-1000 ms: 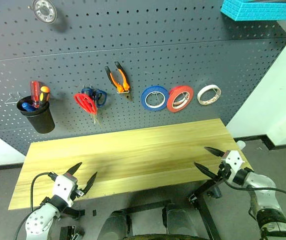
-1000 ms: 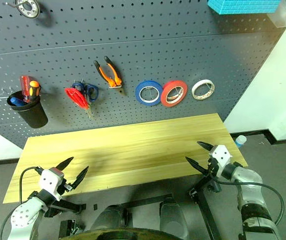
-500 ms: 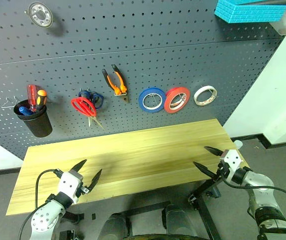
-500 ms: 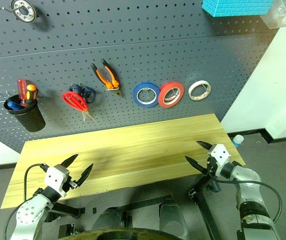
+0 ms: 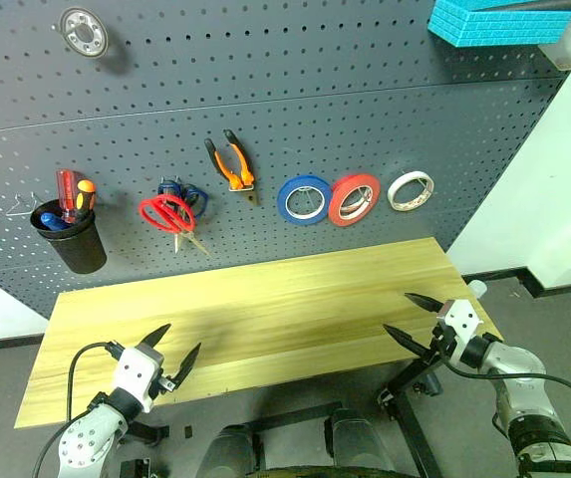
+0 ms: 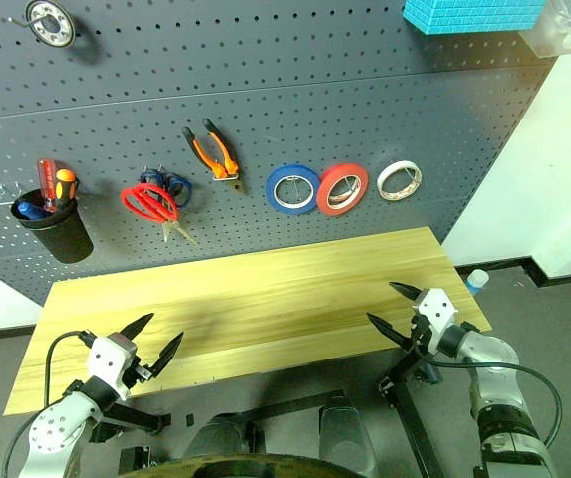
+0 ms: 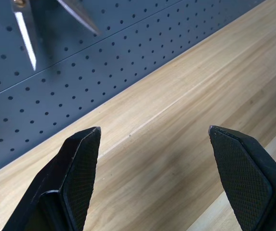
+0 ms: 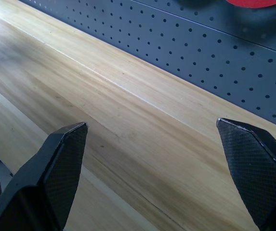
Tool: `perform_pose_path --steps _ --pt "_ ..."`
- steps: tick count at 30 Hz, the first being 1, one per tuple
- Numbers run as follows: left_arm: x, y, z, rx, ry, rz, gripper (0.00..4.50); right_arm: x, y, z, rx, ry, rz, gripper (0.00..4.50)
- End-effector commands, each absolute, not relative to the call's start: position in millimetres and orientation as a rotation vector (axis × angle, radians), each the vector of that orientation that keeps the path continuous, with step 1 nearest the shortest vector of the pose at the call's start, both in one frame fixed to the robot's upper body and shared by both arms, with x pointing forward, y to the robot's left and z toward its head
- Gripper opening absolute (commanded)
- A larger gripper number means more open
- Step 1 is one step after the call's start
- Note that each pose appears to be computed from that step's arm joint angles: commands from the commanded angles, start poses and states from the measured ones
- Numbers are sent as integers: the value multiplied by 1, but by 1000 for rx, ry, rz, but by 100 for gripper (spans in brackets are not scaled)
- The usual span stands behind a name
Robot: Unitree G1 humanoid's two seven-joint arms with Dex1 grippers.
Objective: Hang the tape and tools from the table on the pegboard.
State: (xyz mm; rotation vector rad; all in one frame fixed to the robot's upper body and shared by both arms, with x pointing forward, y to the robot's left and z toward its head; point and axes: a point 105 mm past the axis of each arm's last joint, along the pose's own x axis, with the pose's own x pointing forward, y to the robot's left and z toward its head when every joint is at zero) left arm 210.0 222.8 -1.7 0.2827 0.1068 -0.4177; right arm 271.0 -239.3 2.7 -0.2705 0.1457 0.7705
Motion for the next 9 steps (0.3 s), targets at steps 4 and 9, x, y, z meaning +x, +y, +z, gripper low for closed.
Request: perform_pose_path --steps 4,9 --pt "208 221 1 297 86 -423 373 273 -235 11 -289 117 788 450" --pt "209 220 0 296 88 -426 373 274 -236 10 -288 123 790 450"
